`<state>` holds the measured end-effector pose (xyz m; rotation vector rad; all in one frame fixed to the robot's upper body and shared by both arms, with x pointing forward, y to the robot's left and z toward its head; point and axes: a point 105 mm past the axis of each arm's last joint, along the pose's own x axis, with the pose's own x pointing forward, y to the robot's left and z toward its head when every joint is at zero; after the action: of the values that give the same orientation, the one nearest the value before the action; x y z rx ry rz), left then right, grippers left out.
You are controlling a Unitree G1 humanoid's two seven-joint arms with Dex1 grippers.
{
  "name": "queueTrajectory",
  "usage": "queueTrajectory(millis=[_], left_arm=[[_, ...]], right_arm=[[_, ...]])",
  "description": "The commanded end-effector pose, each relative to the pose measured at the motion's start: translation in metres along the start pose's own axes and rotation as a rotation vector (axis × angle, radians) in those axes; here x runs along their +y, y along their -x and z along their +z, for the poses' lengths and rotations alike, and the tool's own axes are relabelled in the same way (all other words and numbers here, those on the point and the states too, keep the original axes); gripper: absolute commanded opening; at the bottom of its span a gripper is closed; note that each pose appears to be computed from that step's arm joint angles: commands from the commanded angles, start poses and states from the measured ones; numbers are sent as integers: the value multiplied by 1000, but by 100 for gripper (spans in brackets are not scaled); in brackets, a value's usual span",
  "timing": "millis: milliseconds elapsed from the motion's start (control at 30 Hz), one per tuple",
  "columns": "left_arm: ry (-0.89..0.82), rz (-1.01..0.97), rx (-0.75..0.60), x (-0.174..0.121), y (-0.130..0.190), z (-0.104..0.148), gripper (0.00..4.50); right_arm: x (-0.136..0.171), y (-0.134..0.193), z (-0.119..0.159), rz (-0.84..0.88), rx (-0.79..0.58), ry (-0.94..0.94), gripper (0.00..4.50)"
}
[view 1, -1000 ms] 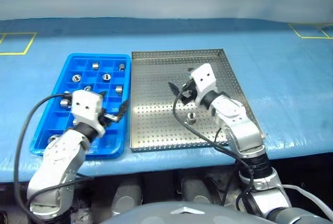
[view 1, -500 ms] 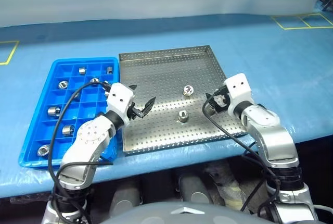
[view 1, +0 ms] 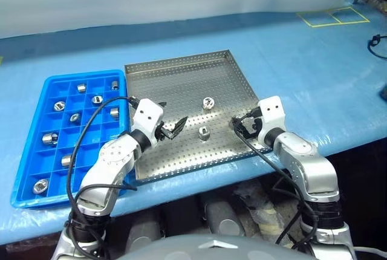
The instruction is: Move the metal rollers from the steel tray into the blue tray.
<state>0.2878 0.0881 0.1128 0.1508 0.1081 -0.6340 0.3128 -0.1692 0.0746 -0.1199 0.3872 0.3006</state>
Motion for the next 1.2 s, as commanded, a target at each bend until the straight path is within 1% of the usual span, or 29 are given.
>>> queueTrajectory(millis=[33, 333, 467, 567, 633, 900, 967, 1000, 1067, 1133, 1200], left_arm=[[-13, -1, -31, -1, 0, 7, 408], [-12, 15, -22, 1, 0, 4, 408], [-12, 19, -23, 1, 0, 5, 412], [-11, 22, -20, 2, 1, 4, 412], [-11, 24, -17, 2, 2, 4, 412], [-7, 20, -14, 1, 2, 3, 412], [-5, 20, -14, 1, 2, 3, 412], [-3, 21, -16, 1, 2, 3, 412], [2, 26, -19, 3, 3, 4, 412], [3, 40, -15, 6, 6, 3, 412], [-1, 71, -7, 13, 9, 2, 412]], right_arm=[[2, 0, 7, 3, -28, -7, 450], [13, -9, -4, 48, 2, -52, 450], [12, -13, -10, 39, 18, -70, 364], [11, -14, -11, 36, 20, -72, 259], [12, -14, -11, 35, 18, -67, 198], [13, -16, -5, 37, -4, -55, 198], [13, -16, -3, 34, -14, -47, 176], [12, -15, 0, 27, -26, -38, 173], [11, -14, 9, 12, -68, -26, 173], [13, -12, 27, 15, -140, -9, 173], [24, -7, 48, 58, -218, 15, 173]])
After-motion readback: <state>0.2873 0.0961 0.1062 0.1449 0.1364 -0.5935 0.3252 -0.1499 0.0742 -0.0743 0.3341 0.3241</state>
